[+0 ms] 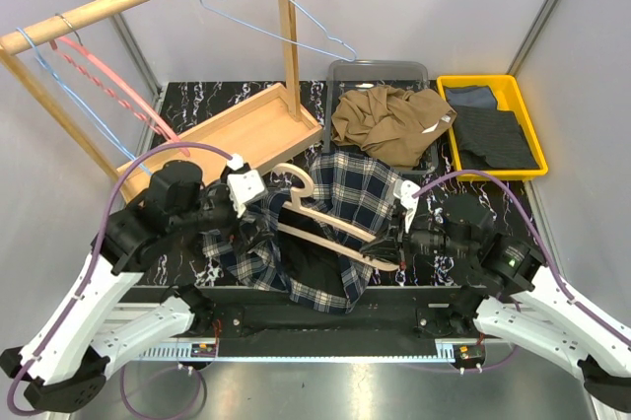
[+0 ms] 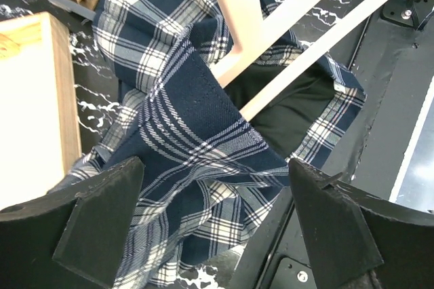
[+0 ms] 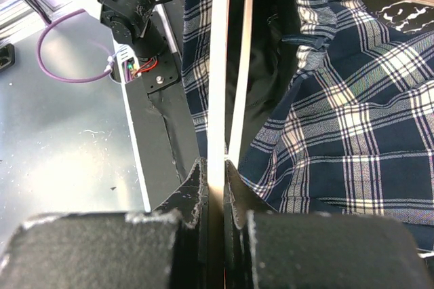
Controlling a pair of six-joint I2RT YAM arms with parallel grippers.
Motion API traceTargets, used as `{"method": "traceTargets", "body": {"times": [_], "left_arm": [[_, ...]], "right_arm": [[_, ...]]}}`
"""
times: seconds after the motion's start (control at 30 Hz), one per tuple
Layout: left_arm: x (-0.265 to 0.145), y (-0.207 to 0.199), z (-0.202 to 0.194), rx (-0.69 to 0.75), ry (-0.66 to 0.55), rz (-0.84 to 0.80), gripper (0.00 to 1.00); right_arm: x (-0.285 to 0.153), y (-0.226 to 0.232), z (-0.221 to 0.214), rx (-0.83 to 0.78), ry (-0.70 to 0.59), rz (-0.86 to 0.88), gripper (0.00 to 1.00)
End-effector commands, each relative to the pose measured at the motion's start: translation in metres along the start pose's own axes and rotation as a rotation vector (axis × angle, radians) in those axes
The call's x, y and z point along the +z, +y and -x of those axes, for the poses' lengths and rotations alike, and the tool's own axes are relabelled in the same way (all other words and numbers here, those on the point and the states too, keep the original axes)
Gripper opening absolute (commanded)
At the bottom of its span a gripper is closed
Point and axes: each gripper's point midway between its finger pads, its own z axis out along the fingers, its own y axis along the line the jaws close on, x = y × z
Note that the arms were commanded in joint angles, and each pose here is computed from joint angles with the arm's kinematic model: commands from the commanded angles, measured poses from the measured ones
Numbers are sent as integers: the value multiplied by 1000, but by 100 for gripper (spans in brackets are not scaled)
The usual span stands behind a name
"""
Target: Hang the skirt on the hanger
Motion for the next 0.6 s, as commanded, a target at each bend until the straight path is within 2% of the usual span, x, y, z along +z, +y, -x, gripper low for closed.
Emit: {"method": "traceTargets", "body": {"times": [0.0, 0.3, 0.43, 0.57], "left_arm": [[-11, 5, 22, 75, -98, 41, 95], [-17, -5, 19, 138, -127, 7, 94], [-9, -17, 11, 124, -107, -75, 83], [8, -37, -3, 53, -55, -222, 78]], "right_arm": [[-16, 32, 46, -113, -151, 128, 0], [-18, 46, 42, -109, -115, 206, 0], [-19, 45, 43, -115, -121, 197, 0], [-22, 46, 48, -136, -140, 191, 0]]}}
